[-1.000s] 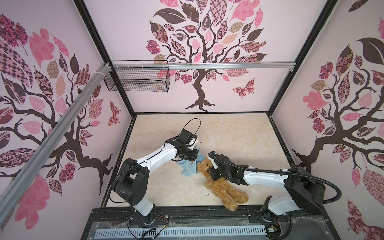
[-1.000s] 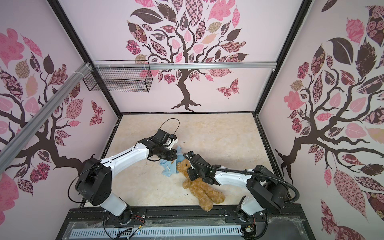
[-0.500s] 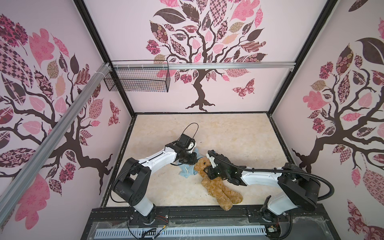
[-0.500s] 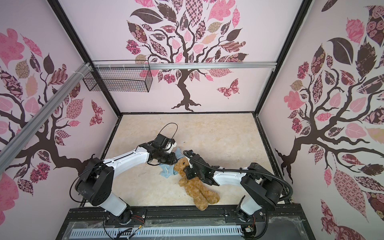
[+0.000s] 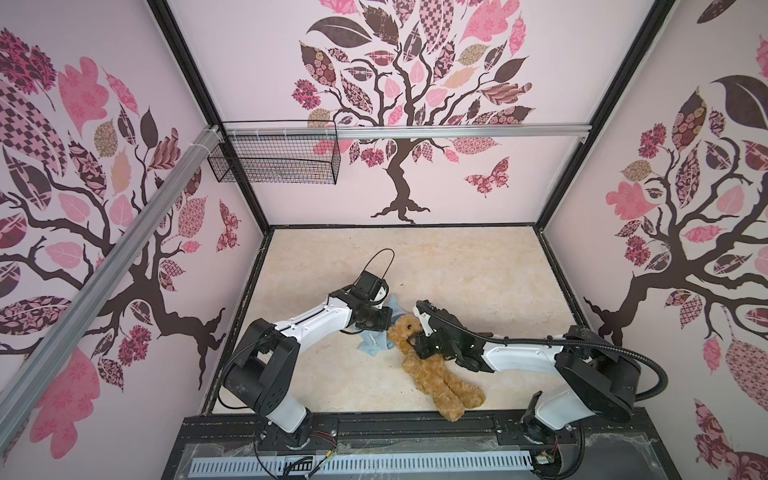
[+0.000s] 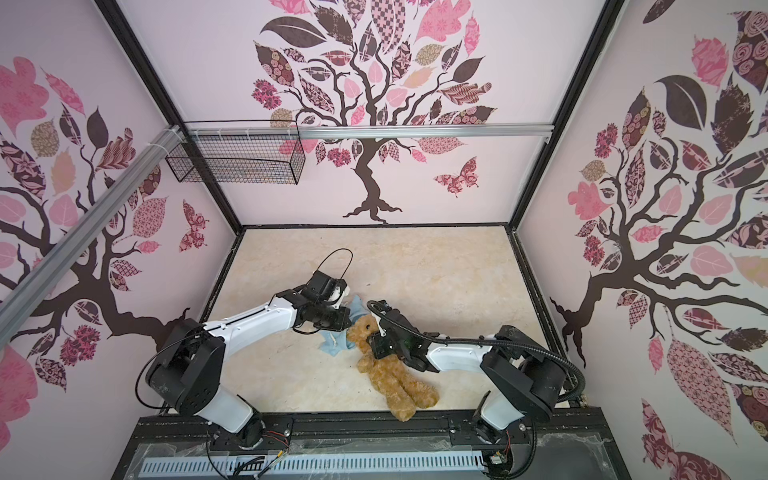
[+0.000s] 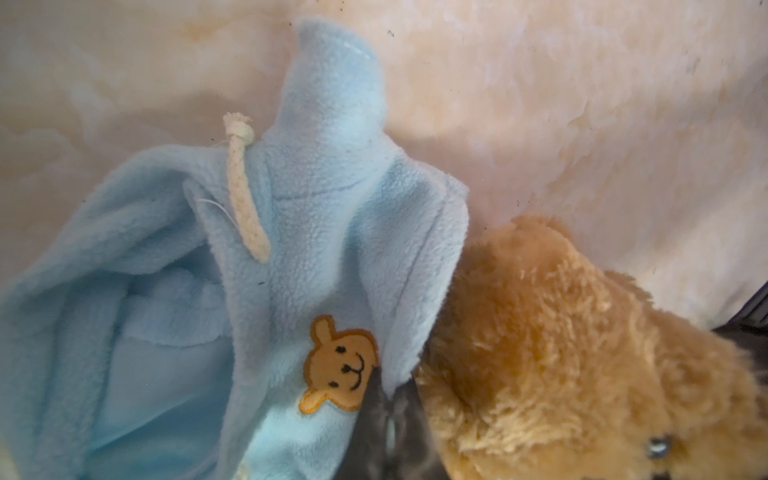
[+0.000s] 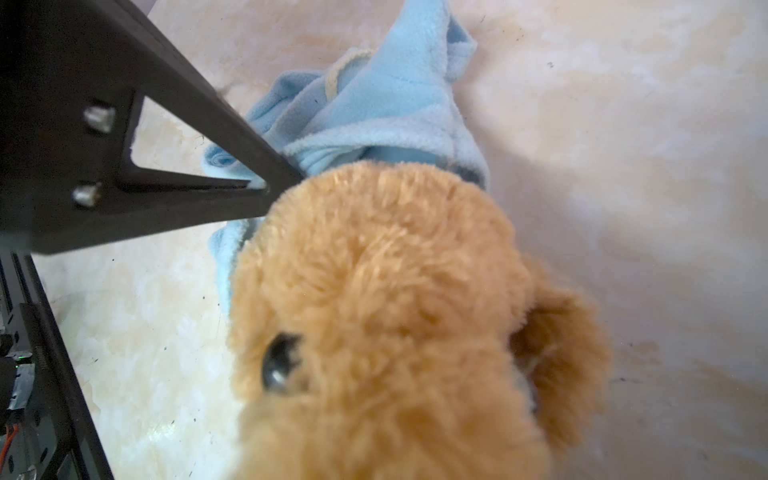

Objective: Dress the teddy bear

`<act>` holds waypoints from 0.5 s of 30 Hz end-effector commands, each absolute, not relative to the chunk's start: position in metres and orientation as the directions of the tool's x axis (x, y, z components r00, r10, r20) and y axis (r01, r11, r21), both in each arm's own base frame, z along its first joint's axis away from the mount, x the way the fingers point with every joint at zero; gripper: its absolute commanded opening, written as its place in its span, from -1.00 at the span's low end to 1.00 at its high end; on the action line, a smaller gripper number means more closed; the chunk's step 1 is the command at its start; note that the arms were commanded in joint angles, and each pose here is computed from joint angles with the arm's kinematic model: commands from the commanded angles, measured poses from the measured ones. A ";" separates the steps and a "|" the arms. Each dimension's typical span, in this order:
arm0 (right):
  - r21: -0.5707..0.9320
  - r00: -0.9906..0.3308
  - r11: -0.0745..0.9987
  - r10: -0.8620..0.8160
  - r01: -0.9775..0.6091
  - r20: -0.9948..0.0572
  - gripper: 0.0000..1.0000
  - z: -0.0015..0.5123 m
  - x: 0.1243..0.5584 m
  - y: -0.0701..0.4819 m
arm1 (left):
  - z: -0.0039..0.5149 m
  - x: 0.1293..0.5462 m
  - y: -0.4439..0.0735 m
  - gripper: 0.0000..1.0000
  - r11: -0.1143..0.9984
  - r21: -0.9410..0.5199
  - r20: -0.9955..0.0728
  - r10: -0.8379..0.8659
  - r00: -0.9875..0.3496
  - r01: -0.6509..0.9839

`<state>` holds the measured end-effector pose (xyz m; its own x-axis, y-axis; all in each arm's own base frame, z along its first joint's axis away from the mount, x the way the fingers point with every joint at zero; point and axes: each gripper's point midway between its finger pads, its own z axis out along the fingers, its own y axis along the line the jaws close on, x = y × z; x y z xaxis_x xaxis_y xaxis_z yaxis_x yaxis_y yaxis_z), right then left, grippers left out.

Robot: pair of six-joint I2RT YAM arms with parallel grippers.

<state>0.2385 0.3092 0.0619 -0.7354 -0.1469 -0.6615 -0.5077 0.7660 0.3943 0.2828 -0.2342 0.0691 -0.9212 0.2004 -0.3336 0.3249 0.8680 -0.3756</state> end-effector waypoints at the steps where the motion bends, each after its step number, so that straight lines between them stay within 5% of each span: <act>1: 0.352 -0.718 0.770 -0.191 -0.533 -0.669 -0.41 0.065 0.230 0.299 | 0.081 0.293 -0.240 -1.00 0.860 -0.370 -0.375 0.208 -0.903 0.352; 6: 0.324 -0.683 0.715 -0.288 -0.620 -0.671 -0.37 0.075 0.210 0.291 | 0.095 0.293 -0.248 -1.00 0.824 -0.395 -0.414 0.234 -0.880 0.405; 15: 0.474 -0.584 0.343 -0.418 -0.811 -0.695 -0.37 0.106 0.147 0.321 | 0.108 0.264 -0.240 -1.00 0.782 -0.383 -0.357 0.366 -0.859 0.492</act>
